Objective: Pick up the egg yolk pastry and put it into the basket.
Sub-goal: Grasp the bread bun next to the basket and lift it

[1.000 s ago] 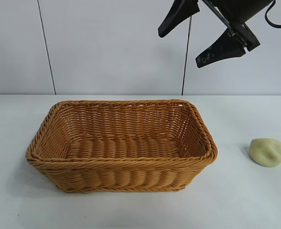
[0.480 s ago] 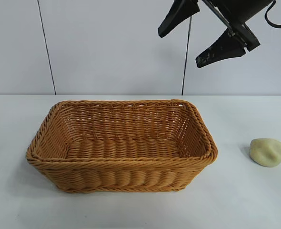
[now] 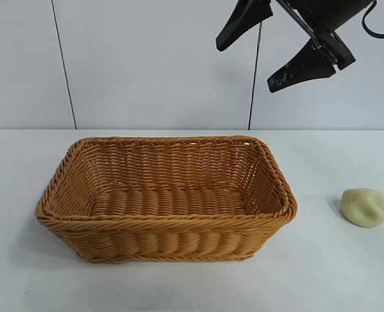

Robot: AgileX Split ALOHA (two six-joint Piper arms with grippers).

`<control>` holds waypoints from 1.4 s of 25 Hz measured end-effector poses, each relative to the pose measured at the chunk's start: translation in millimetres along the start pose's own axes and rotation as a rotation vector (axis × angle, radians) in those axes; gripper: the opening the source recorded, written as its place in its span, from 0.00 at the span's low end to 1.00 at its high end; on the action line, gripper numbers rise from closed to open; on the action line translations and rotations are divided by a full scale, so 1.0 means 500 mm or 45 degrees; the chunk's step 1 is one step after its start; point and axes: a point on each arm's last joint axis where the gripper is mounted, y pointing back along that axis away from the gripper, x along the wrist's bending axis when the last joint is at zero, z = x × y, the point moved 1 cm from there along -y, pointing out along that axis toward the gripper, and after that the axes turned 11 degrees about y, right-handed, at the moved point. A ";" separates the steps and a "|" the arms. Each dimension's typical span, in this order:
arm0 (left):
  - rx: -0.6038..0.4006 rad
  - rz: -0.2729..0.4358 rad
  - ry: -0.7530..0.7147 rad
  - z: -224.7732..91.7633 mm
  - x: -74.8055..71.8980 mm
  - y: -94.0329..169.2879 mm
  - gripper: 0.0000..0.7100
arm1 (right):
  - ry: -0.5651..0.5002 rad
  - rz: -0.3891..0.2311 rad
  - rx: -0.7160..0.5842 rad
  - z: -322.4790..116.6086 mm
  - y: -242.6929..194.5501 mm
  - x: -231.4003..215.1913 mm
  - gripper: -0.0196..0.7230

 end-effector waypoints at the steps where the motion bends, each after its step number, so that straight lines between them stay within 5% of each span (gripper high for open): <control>1: -0.036 -0.009 -0.002 -0.004 0.001 0.008 0.98 | 0.004 -0.004 0.003 -0.001 0.000 -0.001 0.89; 8: -0.296 -0.072 -0.019 -0.040 0.007 0.058 0.98 | 0.047 -0.057 0.032 -0.005 0.000 -0.009 0.89; 13: -0.347 -0.084 -0.022 -0.048 0.008 0.067 0.98 | 0.072 -0.142 0.077 -0.010 0.002 -0.022 0.89; 23: -0.348 -0.084 -0.022 -0.048 0.008 0.067 0.98 | 0.171 -0.664 0.283 -0.003 0.065 -0.086 0.89; 35: -0.348 -0.084 -0.022 -0.048 0.008 0.067 0.98 | -0.065 -0.742 0.446 -0.032 0.036 -0.235 0.89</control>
